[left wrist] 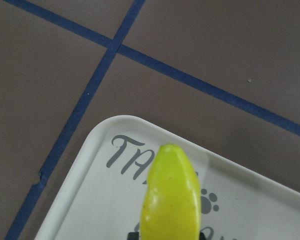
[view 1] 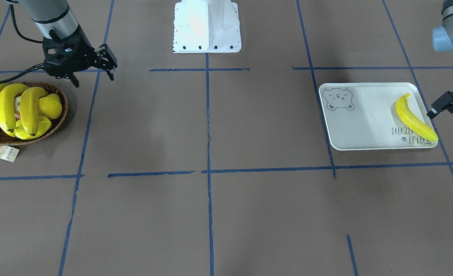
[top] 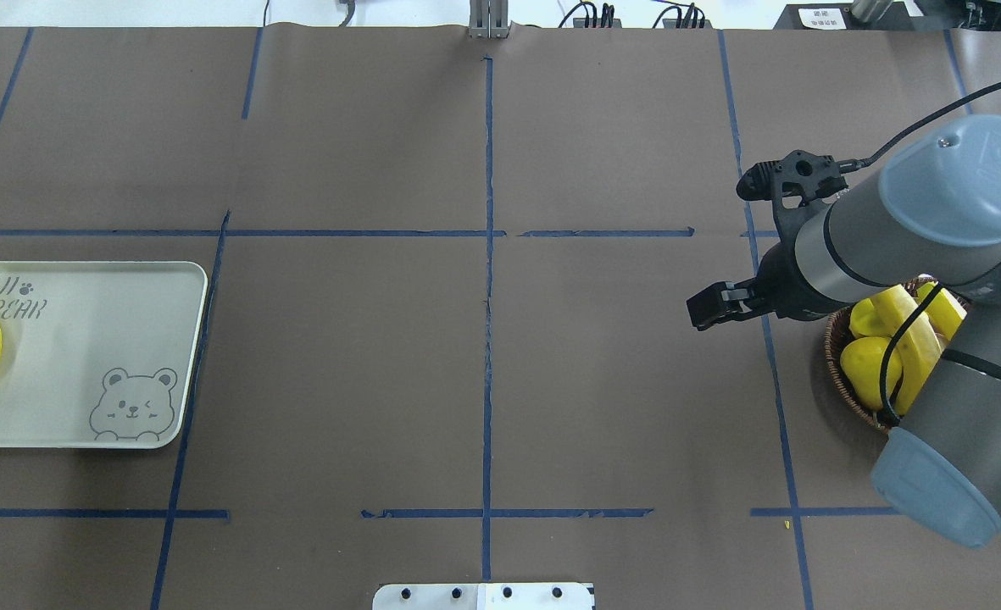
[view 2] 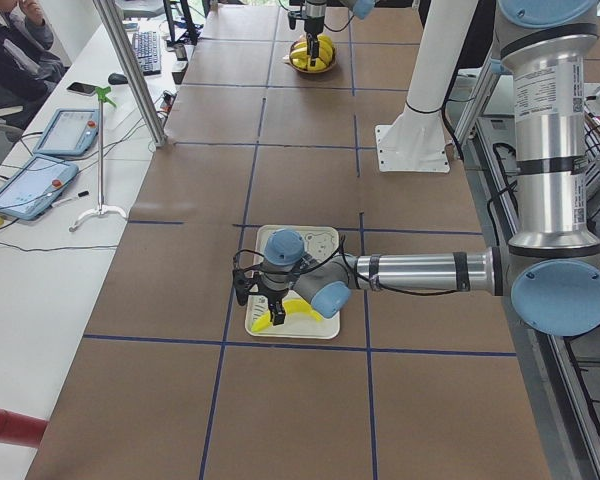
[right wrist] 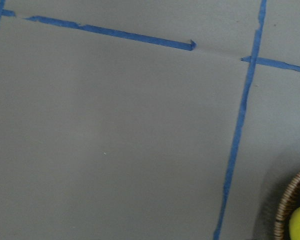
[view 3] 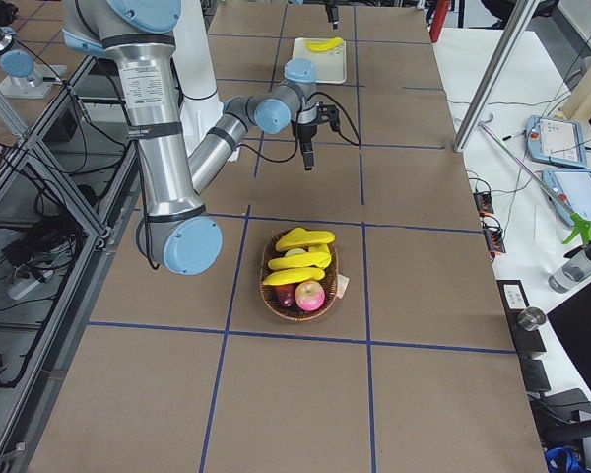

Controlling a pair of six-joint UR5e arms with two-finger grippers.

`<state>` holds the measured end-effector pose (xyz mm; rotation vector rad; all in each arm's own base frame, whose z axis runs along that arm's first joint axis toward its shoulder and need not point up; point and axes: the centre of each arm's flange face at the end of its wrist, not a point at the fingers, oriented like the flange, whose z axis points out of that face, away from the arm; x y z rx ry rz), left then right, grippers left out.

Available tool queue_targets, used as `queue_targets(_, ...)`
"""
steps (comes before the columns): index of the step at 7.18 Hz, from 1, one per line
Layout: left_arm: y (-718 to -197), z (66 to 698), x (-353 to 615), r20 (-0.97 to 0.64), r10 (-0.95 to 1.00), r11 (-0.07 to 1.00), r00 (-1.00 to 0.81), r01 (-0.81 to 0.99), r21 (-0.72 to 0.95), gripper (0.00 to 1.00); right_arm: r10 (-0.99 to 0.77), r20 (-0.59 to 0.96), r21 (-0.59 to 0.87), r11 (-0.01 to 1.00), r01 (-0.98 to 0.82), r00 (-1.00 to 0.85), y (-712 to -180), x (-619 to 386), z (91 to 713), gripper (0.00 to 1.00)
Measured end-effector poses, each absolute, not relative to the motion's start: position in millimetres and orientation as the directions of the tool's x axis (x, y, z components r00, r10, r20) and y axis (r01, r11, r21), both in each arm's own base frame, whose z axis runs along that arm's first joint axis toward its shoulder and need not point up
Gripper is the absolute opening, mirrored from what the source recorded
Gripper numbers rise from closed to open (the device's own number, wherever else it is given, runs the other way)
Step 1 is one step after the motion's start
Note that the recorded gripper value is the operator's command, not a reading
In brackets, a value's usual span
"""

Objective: Transfer all bananas from basket to plate

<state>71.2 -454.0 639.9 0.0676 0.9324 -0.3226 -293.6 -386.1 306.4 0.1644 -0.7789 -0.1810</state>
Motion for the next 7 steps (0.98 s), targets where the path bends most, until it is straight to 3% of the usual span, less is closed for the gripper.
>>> queue_targets(4, -456, 626, 59, -0.827, -0.201, 0.957, 0.525, 0.284, -0.052, 1.0, -0.302, 0.62, 0.237, 0.952, 0.193, 0.724, -384, -238, 367, 1.0)
queue_targets(7, -456, 623, 59, -0.83, -0.194, 0.958, 0.523, 0.282, -0.046, 1.0, -0.338, 0.67, 0.289, 0.939, 0.188, 0.661, -378, -213, 444, 0.99)
